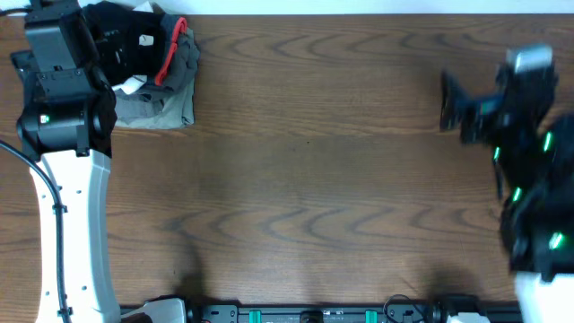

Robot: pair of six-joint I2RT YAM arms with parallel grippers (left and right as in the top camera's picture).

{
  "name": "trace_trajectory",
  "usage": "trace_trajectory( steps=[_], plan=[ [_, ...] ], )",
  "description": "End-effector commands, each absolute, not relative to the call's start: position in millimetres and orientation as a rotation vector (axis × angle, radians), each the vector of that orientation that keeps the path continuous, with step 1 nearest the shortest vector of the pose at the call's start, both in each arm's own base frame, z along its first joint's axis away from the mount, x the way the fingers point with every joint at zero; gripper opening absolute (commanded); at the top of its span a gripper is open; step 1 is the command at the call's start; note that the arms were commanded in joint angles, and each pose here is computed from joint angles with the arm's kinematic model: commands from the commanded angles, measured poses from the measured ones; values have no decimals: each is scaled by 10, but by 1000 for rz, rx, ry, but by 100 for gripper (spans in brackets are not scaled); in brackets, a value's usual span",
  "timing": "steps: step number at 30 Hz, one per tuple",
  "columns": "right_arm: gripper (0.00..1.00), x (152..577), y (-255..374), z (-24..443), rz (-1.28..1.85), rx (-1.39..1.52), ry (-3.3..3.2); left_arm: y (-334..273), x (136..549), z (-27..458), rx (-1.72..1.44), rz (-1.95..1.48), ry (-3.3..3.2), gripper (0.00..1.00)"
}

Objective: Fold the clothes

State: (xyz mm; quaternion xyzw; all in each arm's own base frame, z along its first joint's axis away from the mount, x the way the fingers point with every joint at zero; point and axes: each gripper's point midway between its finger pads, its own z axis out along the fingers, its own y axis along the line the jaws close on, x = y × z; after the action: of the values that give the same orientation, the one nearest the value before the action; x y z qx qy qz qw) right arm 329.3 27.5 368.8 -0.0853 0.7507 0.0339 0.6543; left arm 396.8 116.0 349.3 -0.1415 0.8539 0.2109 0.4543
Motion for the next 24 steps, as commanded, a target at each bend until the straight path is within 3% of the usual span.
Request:
trace_trajectory(
  steps=[1, 12, 24],
  plan=[
    [99, 3092, 298, 3181, 77, -202, 1705, 1173, 3890, 3444, -354, 535, 2137, 98],
    [99, 2634, 235, 2039, 98, -135, 1614, 1163, 3801, 3322, -345, 545, 2202, 98],
    [99, 2504, 207, 1580, 90, -117, 1642, 1163, 3801, 3322, -345, 545, 2202, 98]
  ],
)
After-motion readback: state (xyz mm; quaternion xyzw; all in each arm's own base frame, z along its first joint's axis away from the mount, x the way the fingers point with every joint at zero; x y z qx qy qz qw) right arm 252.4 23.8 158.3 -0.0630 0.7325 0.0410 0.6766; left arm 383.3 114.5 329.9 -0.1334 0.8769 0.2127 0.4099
